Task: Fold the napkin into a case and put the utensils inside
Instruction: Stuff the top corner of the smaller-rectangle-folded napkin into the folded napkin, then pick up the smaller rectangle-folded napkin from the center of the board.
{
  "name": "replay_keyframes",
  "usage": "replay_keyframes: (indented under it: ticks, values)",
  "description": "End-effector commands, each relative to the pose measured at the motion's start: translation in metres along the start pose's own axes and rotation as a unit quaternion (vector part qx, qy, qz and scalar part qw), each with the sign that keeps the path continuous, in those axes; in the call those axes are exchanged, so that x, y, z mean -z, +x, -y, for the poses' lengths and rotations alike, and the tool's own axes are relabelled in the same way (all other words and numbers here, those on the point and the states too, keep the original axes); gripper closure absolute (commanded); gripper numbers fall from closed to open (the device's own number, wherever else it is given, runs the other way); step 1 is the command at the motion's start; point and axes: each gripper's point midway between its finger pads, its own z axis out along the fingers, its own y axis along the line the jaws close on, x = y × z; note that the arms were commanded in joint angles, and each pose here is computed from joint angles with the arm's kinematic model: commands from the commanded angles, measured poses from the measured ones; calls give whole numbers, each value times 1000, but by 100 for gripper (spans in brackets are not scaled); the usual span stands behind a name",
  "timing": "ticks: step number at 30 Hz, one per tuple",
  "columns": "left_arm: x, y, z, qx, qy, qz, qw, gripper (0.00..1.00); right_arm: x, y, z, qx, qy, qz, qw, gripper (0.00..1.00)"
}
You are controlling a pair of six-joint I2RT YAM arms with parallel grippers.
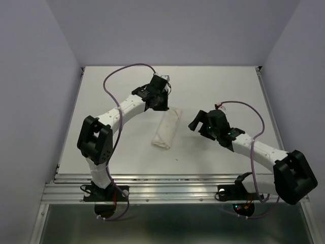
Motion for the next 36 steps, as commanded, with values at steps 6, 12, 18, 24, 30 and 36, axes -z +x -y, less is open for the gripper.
replay_keyframes:
  ticks: [6,12,18,24,30,36]
  values:
    - [9,31,13,-23,-34,2,999,51,9,-23,87,-6,105,15,994,0]
    - [-5,59,26,-52,-79,-11,995,31,8,-35,92,-4,109,20,994,0]
    - [-23,83,28,-98,-150,-27,983,32,6,-33,94,-5,110,13,994,0]
    - [-29,92,25,-125,-209,-19,970,33,7,-31,95,-6,108,10,994,0]
    - [-37,105,28,-136,-211,-29,967,38,6,-31,93,-6,106,8,994,0]
    - [-50,115,21,-147,-232,-39,961,53,5,-31,93,-5,107,7,994,0]
